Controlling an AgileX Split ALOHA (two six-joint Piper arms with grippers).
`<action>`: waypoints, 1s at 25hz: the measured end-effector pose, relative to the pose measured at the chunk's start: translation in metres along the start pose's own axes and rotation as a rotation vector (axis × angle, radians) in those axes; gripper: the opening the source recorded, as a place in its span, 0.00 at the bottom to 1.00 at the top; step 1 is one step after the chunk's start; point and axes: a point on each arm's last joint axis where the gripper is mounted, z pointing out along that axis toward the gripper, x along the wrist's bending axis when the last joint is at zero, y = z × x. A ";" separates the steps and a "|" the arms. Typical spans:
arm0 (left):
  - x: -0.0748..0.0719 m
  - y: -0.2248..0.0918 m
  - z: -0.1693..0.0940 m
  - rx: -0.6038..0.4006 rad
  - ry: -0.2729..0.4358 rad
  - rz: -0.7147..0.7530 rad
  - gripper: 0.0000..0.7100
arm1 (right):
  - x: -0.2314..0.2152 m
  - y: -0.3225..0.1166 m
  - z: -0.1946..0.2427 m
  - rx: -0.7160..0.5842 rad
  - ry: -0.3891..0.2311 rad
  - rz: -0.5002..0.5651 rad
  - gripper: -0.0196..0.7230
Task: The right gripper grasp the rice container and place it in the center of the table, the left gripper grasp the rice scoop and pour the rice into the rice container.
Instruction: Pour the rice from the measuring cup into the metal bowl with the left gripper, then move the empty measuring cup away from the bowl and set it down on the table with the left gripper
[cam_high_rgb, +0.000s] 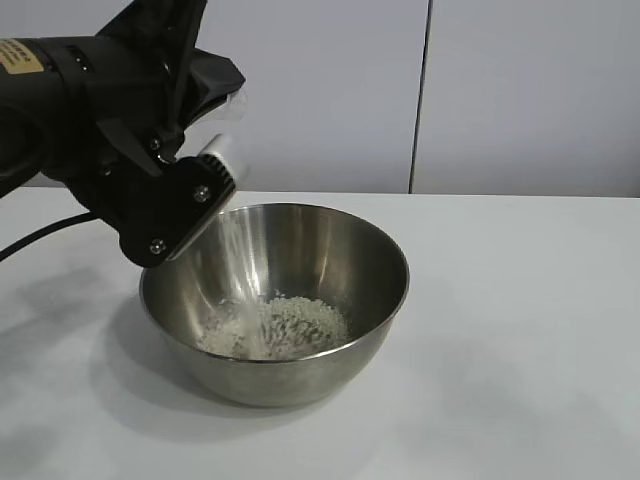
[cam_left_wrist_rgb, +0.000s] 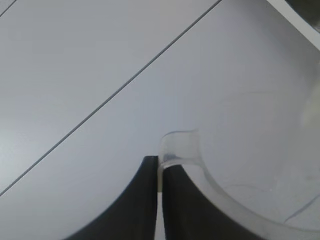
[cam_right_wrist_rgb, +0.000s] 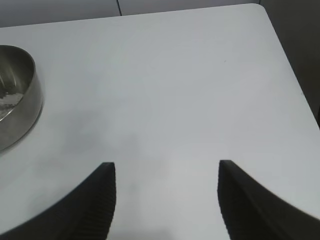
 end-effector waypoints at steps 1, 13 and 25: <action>0.000 -0.001 0.000 0.006 -0.004 -0.063 0.02 | 0.000 0.000 0.000 0.000 0.000 0.000 0.58; -0.038 -0.058 0.000 0.355 0.169 -1.713 0.02 | 0.000 0.000 0.000 0.000 0.000 0.000 0.58; -0.137 -0.091 -0.052 0.457 -0.006 -2.172 0.02 | 0.000 0.000 0.000 0.001 0.000 0.000 0.58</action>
